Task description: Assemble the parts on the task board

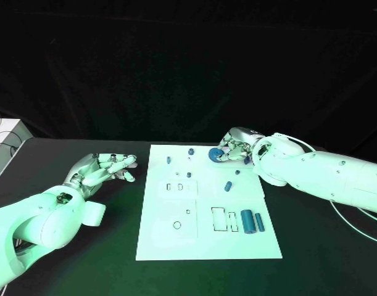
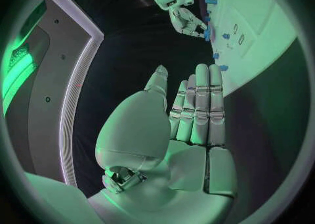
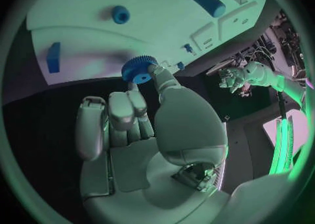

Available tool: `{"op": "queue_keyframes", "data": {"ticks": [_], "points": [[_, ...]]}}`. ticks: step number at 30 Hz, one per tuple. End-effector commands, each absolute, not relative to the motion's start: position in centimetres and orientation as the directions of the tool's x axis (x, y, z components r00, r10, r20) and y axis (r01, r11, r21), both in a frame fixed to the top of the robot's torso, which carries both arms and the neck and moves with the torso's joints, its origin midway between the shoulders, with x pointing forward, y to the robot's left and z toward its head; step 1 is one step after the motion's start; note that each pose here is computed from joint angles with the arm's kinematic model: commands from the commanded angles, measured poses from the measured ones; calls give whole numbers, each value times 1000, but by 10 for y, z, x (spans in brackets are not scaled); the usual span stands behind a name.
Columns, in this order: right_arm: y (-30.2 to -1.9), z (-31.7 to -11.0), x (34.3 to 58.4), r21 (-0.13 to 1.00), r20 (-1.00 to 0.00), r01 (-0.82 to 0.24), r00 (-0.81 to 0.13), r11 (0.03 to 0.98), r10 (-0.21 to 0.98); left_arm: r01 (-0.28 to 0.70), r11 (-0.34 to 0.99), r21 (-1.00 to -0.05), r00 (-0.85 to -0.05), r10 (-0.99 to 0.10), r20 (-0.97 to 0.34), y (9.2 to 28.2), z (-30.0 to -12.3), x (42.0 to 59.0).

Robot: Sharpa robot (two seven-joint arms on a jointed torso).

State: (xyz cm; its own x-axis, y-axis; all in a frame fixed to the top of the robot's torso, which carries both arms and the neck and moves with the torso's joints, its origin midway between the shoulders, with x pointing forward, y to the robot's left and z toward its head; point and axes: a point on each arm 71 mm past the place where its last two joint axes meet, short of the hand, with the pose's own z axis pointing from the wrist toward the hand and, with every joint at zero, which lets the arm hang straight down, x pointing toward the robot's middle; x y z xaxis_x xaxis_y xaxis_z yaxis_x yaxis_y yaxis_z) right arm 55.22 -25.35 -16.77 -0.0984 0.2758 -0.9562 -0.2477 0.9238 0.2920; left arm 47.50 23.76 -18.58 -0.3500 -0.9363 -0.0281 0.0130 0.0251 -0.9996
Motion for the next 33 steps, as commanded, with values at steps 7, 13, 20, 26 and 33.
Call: {"op": "queue_keyframes", "data": {"ticks": [7,13,20,26,33], "points": [[-214,-155,539,195,-975,-362,27,912,219,24,16,-1000,-370,-929,-24,235,-185,473],[-190,-157,539,156,-980,-390,54,907,192,23,15,-1000,-373,-928,-23,234,-185,473],[-173,-162,542,140,-982,-380,66,914,178,23,14,-1000,-374,-927,-22,233,-185,473],[-164,-168,545,134,-984,-380,58,915,168,22,15,-1000,-373,-927,-22,234,-185,473],[-159,-174,547,125,-988,-374,38,919,150,22,15,-1000,-374,-927,-22,234,-185,472]]}}
